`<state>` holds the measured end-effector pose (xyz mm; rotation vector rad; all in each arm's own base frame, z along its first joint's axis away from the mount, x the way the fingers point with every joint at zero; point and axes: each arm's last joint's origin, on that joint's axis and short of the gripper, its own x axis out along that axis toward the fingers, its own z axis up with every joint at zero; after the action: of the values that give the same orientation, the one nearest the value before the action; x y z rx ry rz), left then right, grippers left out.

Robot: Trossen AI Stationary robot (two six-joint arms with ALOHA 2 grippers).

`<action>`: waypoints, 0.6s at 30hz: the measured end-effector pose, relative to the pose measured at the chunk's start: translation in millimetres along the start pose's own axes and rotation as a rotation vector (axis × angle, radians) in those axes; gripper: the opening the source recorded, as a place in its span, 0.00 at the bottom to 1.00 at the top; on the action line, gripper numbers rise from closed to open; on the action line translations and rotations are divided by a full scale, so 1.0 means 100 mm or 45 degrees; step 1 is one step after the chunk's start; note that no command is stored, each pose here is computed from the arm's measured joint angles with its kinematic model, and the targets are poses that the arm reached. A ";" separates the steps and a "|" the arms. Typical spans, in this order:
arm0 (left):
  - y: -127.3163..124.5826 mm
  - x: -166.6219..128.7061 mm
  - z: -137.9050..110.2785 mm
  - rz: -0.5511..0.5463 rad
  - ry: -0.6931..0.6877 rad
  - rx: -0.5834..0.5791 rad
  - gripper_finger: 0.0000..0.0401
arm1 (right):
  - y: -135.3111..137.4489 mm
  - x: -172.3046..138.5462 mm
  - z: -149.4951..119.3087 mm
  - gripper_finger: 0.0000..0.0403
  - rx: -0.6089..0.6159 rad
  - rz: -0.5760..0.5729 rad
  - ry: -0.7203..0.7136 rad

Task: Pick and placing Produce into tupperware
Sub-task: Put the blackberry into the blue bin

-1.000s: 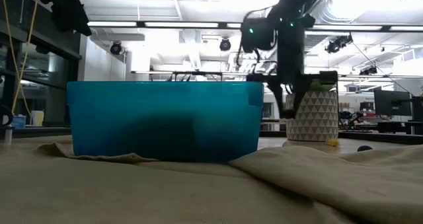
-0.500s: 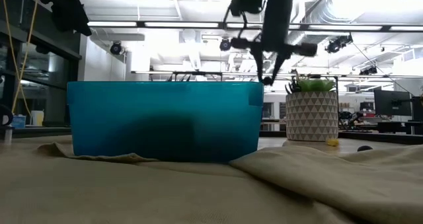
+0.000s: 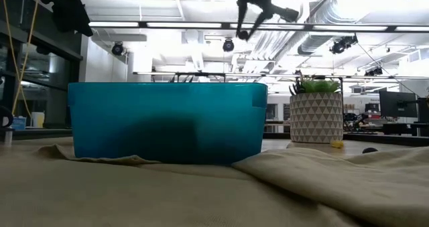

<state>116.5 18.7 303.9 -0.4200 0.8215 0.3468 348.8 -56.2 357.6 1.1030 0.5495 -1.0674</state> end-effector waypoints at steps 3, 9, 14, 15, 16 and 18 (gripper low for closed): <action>0.00 0.00 0.00 0.000 0.000 -0.002 0.39 | 0.08 -0.14 0.05 0.19 -0.102 0.076 -0.030; 0.00 0.00 0.00 0.000 0.000 -0.003 0.39 | 0.25 -0.41 0.18 0.19 -0.334 0.266 -0.102; 0.00 0.00 0.00 0.000 0.000 -0.004 0.39 | 0.36 -0.64 0.26 0.19 -0.544 0.434 -0.103; 0.00 0.00 0.00 0.000 0.000 -0.004 0.39 | 0.37 -0.68 0.27 0.19 -0.591 0.468 -0.094; 0.00 0.00 0.00 0.000 0.000 -0.004 0.39 | 0.39 -0.72 0.27 0.19 -0.639 0.504 -0.088; 0.00 0.00 0.00 0.000 0.000 -0.004 0.39 | 0.43 -0.81 0.27 0.19 -0.728 0.587 -0.089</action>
<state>116.4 18.7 303.9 -0.4228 0.8209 0.3480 349.1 -44.5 451.8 0.6364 0.4719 -0.4944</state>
